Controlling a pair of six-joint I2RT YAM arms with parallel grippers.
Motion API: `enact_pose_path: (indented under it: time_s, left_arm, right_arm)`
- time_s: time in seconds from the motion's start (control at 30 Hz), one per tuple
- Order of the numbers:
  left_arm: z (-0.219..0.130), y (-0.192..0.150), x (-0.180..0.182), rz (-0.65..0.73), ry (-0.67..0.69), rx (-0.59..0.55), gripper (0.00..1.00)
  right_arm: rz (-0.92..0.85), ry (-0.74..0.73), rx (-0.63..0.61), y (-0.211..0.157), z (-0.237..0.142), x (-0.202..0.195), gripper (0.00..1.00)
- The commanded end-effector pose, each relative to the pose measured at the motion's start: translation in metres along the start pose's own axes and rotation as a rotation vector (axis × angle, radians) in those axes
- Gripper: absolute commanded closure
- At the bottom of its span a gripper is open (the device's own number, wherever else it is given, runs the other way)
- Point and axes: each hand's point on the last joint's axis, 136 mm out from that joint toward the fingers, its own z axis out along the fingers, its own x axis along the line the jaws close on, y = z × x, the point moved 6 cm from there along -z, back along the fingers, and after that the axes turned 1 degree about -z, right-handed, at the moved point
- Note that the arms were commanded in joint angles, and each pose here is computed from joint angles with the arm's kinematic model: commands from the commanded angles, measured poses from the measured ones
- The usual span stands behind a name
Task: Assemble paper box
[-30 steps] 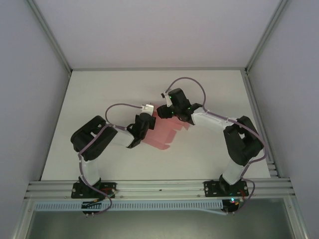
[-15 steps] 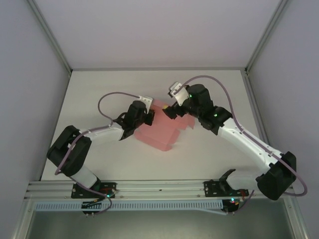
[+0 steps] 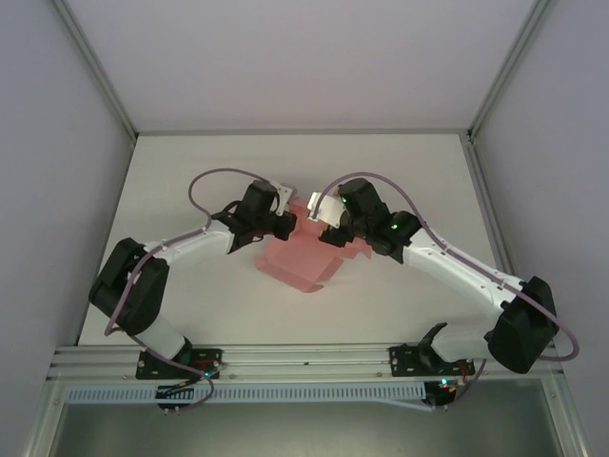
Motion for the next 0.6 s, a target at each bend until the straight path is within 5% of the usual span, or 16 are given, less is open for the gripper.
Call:
enact_pose_path:
  time_s: [0.0,0.2,0.33,0.43,0.57]
  left_arm:
    - [0.003,0.000,-0.003,-0.025,-0.035,0.046,1.00]
    - [0.006,-0.002,0.002,-0.031,-0.020,0.073,1.00]
    - [0.012,-0.004,0.029,-0.106,0.193,0.093,1.00]
    - [0.013,-0.010,0.063,-0.137,0.493,0.121,1.00]
    - [0.011,-0.023,0.086,-0.122,0.702,0.131,1.00]
  right_arm:
    - [-0.071,-0.037,0.030,-0.004,0.008,0.001,0.25]
    - [-0.128,-0.135,0.070,-0.002,0.026,-0.006,0.70]
    - [-0.143,-0.133,0.109,-0.003,0.028,-0.006,0.98]
    - [-0.132,-0.110,0.129,-0.003,0.022,-0.006,1.00]
    - [-0.122,-0.103,0.142,-0.005,0.018,-0.006,1.00]
